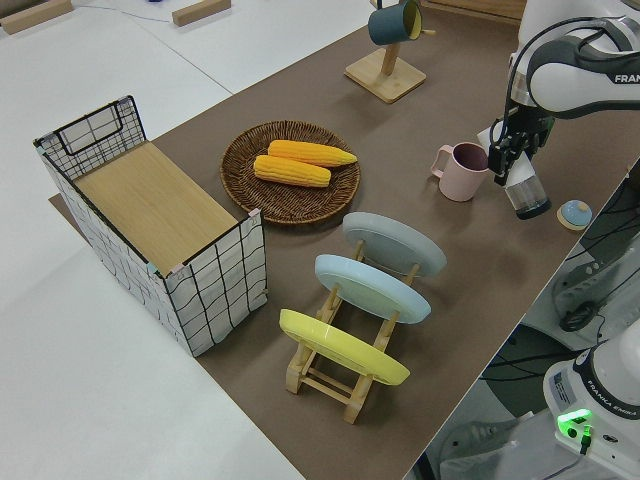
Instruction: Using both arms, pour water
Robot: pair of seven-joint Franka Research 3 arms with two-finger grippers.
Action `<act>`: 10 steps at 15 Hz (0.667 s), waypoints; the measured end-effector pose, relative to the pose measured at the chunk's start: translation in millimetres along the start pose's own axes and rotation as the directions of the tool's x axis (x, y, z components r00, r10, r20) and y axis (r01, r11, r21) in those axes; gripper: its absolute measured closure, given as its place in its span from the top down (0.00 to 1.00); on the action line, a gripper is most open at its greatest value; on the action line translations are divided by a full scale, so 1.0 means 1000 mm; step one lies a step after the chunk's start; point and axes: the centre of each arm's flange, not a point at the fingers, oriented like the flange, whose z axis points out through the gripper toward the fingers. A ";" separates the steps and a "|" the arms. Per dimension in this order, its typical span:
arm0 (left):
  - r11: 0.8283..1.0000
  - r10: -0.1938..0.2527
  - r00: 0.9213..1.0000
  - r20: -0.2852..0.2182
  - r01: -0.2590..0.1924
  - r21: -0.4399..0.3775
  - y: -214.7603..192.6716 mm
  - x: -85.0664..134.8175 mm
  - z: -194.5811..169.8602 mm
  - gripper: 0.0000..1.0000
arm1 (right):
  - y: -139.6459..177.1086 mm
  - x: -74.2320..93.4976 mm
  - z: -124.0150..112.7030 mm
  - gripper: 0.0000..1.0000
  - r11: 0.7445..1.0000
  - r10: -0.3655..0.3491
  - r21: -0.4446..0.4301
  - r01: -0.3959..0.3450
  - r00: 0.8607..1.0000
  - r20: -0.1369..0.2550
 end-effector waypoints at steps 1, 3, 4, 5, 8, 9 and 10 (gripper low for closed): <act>1.000 0.002 1.000 0.012 -0.002 -0.002 0.001 0.004 -0.001 0.63 | -0.002 0.000 -0.002 1.00 1.000 -0.003 0.000 0.003 1.000 -0.004; 1.000 0.003 0.999 0.050 -0.003 -0.006 0.002 0.010 0.000 0.63 | -0.004 0.000 -0.002 1.00 1.000 -0.008 0.001 0.008 1.000 -0.005; 1.000 0.002 0.997 0.075 -0.001 -0.008 0.001 0.012 0.003 0.63 | -0.005 0.000 -0.002 1.00 1.000 -0.009 0.001 0.009 1.000 -0.005; 1.000 0.001 0.996 0.091 0.000 -0.010 0.001 0.014 0.005 0.63 | -0.005 0.000 -0.002 1.00 1.000 -0.009 0.001 0.009 1.000 -0.005; 1.000 -0.010 0.991 0.133 0.011 -0.011 0.001 0.017 0.010 0.63 | -0.007 0.000 -0.002 1.00 1.000 -0.013 0.003 0.013 1.000 -0.005; 1.000 -0.014 0.990 0.141 0.015 -0.011 0.001 0.018 0.012 0.63 | -0.008 0.000 -0.002 1.00 1.000 -0.014 0.006 0.014 1.000 -0.005; 1.000 -0.018 0.988 0.153 0.020 -0.010 0.001 0.020 0.014 0.63 | -0.009 0.000 -0.002 1.00 1.000 -0.014 0.012 0.014 1.000 -0.005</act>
